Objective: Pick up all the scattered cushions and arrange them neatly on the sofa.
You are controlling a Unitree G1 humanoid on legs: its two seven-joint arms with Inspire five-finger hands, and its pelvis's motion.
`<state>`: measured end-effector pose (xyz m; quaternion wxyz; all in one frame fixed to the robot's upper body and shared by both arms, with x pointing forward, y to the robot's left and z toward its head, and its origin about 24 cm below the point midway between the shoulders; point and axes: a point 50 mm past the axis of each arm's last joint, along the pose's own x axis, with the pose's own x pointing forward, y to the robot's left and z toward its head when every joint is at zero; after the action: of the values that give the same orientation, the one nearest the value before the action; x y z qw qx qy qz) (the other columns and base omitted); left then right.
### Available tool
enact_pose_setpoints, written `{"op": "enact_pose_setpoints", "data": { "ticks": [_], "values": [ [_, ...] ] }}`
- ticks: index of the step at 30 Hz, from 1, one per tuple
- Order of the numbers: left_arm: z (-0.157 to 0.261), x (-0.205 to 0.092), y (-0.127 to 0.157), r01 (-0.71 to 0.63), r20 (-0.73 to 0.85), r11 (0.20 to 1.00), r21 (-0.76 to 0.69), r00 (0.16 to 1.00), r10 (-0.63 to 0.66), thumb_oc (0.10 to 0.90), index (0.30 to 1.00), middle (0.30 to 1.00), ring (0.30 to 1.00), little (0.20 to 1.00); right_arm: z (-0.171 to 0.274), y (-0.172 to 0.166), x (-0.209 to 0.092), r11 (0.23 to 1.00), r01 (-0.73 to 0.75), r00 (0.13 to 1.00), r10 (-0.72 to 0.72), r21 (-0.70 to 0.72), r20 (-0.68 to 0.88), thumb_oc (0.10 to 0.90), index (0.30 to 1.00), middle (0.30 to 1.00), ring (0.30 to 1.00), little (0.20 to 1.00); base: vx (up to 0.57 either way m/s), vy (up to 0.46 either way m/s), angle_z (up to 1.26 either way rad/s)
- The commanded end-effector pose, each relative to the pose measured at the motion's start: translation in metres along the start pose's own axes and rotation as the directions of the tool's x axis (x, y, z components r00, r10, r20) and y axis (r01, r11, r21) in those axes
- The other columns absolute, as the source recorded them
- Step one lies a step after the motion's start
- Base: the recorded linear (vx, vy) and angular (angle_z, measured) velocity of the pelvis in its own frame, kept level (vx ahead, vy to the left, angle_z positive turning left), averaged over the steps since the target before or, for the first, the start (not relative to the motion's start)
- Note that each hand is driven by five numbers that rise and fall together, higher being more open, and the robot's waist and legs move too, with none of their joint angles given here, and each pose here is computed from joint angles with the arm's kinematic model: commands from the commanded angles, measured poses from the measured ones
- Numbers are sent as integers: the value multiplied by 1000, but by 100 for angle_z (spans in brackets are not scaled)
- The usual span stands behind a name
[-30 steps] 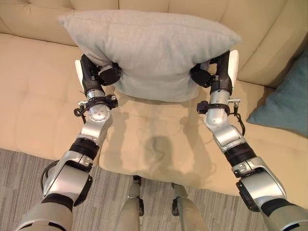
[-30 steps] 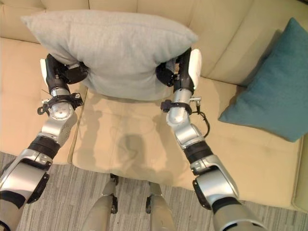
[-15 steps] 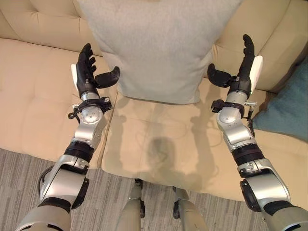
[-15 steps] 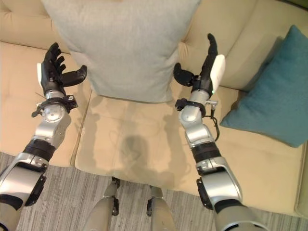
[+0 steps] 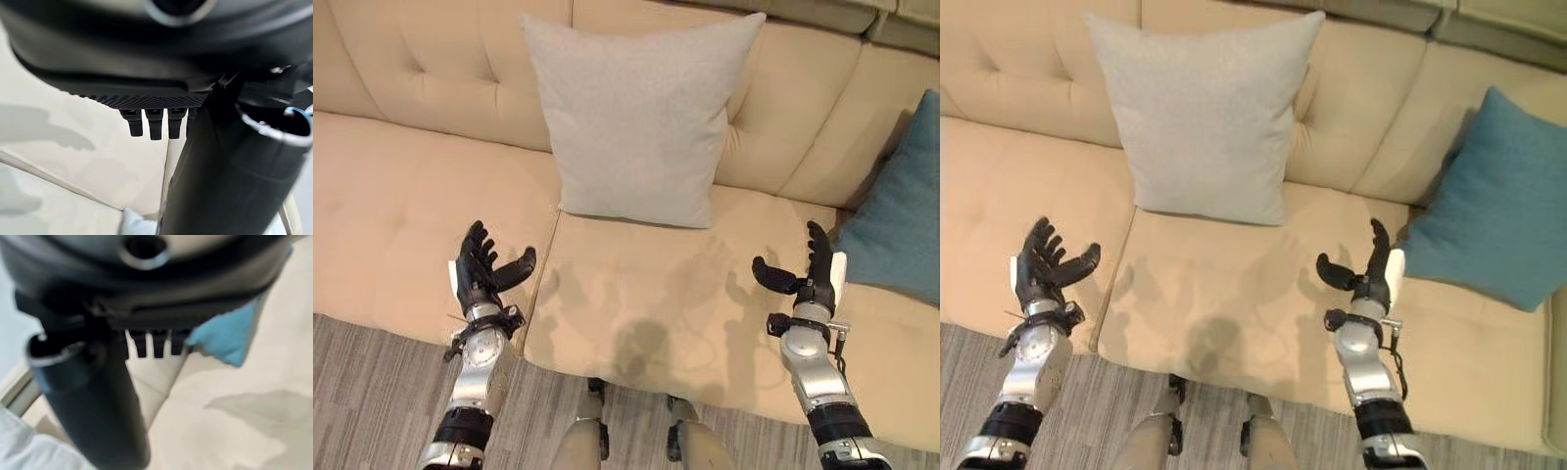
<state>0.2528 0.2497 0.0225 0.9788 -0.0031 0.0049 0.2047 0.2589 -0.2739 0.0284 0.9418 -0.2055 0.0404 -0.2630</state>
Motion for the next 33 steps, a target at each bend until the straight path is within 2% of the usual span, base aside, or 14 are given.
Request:
{"op": "enact_pose_setpoints", "data": {
  "ticks": [1, 2, 4, 5, 6, 7, 8, 9, 13, 17, 19, 23, 24, 33],
  "values": [
    [12, 0, 9, 26, 83, 999, 31, 996, -28, 800, 900, 900, 900, 900, 4, -25, -4, 998, 11, 995, -5, -56, 104, 800, 900, 900, 900, 900, 19, -16, 13],
    [-4, -13, 16, 27, 15, 999, 28, 1000, -27, 800, 900, 900, 900, 900, -18, -26, -17, 995, -29, 999, 32, -94, 28, 800, 900, 900, 900, 900, 13, -5, 12],
    [-11, -19, 22, 27, -14, 999, 46, 1000, -27, 800, 900, 900, 900, 900, -28, -27, -23, 991, -54, 999, 53, -122, -9, 800, 900, 900, 900, 900, 12, 0, 8],
    [-32, -33, 28, 10, -114, 999, 32, 993, -6, 800, 900, 900, 900, 900, -46, -28, -37, 990, -85, 994, 76, -111, -84, 800, 900, 900, 900, 900, 37, 6, 3],
    [-69, -57, 41, 23, -290, 997, 76, 957, 0, 800, 900, 900, 900, 900, -73, -26, -56, 981, -162, 970, 137, -111, -201, 800, 900, 900, 900, 900, 38, 7, 3],
    [-69, -58, 41, 23, -291, 997, 76, 957, 0, 800, 900, 900, 900, 900, -73, -26, -57, 980, -162, 970, 138, -112, -201, 800, 900, 900, 900, 900, 31, 21, 3],
    [-95, -78, 50, 70, -419, 987, 148, 908, -2, 800, 900, 900, 900, 900, -88, -24, -68, 965, -223, 947, 181, -136, -264, 800, 900, 900, 900, 900, 0, 0, 0],
    [-95, -78, 50, 70, -419, 986, 148, 908, -2, 800, 900, 900, 900, 900, -89, -24, -68, 965, -223, 947, 181, -137, -265, 800, 900, 900, 900, 900, 0, 0, 0],
    [-135, -120, 69, 174, -622, 953, 250, 783, 20, 800, 900, 900, 900, 900, -111, -25, -90, 921, -345, 897, 265, -184, -355, 800, 900, 900, 900, 900, 16, 13, 1],
    [-156, -144, 78, 257, -729, 915, 312, 682, 56, 800, 900, 900, 900, 900, -124, -16, -108, 881, -441, 844, 342, -172, -412, 800, 900, 900, 900, 900, 12, 11, 1],
    [-163, -150, 80, 268, -757, 905, 330, 647, 85, 800, 900, 900, 900, 900, -128, -7, -116, 859, -486, 816, 380, -161, -436, 800, 900, 900, 900, 900, 0, 0, 0],
    [-161, -144, 76, 279, -745, 898, 339, 663, 76, 800, 900, 900, 900, 900, -137, -2, -124, 840, -520, 784, 397, -154, -478, 800, 900, 900, 900, 900, 2, 10, 3],
    [-174, -140, 55, 333, -817, 903, 271, 575, 33, 800, 900, 900, 900, 900, -169, -17, -109, 968, -253, 688, 185, 7, -702, 800, 900, 900, 900, 900, 0, 0, 0],
    [-175, -139, 54, 347, -820, 893, 288, 571, 42, 800, 900, 900, 900, 900, -167, -16, -108, 963, -267, 702, 181, -19, -689, 800, 900, 900, 900, 900, 1, -15, 4]
  ]
}}
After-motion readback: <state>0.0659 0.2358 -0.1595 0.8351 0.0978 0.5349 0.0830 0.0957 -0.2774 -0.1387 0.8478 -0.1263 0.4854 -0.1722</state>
